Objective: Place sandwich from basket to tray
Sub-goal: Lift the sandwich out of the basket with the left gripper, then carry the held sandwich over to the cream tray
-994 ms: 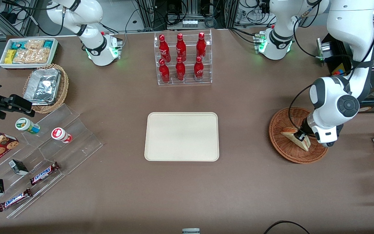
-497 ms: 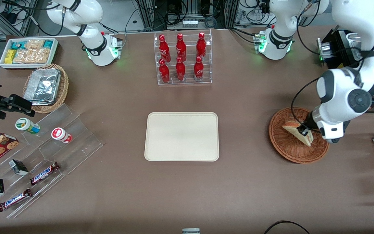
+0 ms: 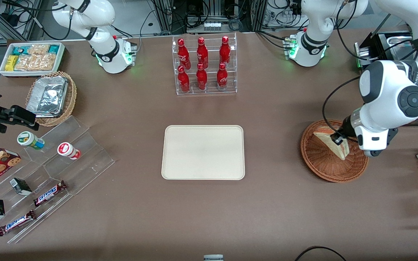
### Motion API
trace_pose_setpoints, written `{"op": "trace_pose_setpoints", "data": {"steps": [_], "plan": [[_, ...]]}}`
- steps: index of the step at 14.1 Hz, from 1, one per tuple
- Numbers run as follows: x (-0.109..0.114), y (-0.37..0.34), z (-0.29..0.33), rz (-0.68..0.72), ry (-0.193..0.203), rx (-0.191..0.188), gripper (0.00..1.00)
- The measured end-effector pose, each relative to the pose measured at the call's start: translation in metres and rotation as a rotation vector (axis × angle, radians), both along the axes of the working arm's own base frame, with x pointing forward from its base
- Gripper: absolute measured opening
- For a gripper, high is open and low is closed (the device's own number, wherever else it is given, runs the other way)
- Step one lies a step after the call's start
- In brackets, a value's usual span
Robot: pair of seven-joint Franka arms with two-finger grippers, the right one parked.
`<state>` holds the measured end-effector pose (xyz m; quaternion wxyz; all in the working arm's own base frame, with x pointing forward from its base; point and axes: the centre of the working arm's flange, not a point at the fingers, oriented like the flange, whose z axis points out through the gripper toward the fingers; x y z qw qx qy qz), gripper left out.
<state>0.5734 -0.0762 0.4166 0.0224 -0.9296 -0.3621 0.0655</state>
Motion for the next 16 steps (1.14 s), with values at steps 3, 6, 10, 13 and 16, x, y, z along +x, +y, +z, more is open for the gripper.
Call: {"op": "trace_pose_setpoints", "data": {"steps": [3,6,10,13,16], "plan": [[0.002,-0.049,0.029,-0.083,-0.037,-0.008,0.22],[-0.002,-0.109,0.045,-0.183,-0.075,-0.017,0.22],[-0.01,-0.182,0.031,-0.299,-0.07,-0.015,0.22],[-0.009,-0.234,0.007,-0.37,-0.083,-0.015,0.22],[-0.013,-0.286,-0.029,-0.441,-0.112,-0.021,0.22]]}}
